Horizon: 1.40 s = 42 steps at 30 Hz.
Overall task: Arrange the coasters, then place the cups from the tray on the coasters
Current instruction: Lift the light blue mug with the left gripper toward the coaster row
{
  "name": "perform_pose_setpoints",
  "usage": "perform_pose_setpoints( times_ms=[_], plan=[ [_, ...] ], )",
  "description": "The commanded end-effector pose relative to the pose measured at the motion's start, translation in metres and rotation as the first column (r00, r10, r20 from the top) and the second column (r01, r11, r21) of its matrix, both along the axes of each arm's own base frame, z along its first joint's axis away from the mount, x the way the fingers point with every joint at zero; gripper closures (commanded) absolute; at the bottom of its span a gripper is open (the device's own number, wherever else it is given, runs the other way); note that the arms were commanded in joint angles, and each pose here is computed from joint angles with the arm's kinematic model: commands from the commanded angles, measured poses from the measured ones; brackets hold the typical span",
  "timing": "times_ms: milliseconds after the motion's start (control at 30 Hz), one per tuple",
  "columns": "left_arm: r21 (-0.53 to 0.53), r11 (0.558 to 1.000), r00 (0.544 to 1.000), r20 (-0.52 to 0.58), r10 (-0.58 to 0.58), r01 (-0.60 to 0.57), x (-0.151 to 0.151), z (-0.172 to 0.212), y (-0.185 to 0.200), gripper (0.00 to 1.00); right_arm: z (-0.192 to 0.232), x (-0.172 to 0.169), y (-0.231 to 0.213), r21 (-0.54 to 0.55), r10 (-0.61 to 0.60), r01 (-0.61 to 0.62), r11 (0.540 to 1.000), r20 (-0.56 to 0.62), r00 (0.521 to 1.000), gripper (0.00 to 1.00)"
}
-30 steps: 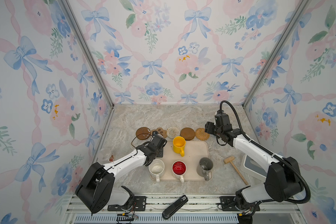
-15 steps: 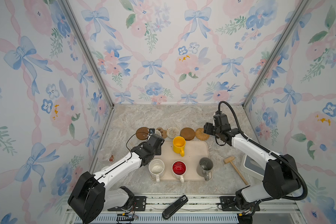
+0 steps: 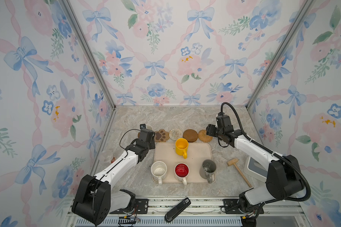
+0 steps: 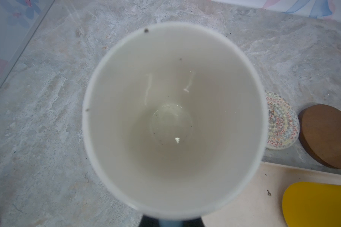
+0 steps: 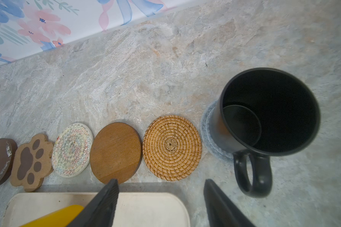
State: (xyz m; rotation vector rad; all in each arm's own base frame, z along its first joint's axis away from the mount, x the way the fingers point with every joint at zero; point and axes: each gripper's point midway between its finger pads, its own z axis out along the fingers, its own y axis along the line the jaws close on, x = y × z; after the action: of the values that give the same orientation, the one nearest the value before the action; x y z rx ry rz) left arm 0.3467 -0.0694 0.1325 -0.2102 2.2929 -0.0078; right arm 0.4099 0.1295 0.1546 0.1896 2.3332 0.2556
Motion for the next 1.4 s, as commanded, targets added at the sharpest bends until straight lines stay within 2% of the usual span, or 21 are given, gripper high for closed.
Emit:
perform_pose_setpoints(
  times_ms=[0, 167, 567, 967, 1367],
  plan=[
    [-0.035, 0.999, 0.992, 0.124, -0.008, 0.013, 0.024, 0.024, 0.002, 1.00, 0.005, 0.008, -0.001, 0.007, -0.003, 0.003, 1.000, 0.008, 1.000, 0.29],
    [-0.022, 1.000, 0.994, 0.103, 0.020, -0.018, 0.035, 0.016, 0.017, 1.00, 0.005, 0.008, 0.000, 0.012, 0.001, -0.001, 1.000, 0.013, 1.000, 0.29],
    [-0.034, 0.999, 0.997, 0.068, 0.027, -0.024, 0.052, -0.003, 0.024, 1.00, 0.002, 0.010, 0.003, 0.016, 0.012, -0.012, 1.000, 0.008, 1.000, 0.29],
    [-0.010, 1.000, 0.997, 0.075, 0.025, -0.024, 0.061, 0.001, 0.028, 1.00, -0.002, 0.012, 0.005, 0.012, 0.019, -0.019, 1.000, -0.003, 1.000, 0.29],
    [0.033, 0.999, 0.999, 0.036, 0.022, -0.023, 0.068, -0.007, 0.032, 1.00, -0.006, 0.014, 0.008, 0.015, 0.028, -0.028, 0.999, -0.018, 0.999, 0.29]
  ],
)
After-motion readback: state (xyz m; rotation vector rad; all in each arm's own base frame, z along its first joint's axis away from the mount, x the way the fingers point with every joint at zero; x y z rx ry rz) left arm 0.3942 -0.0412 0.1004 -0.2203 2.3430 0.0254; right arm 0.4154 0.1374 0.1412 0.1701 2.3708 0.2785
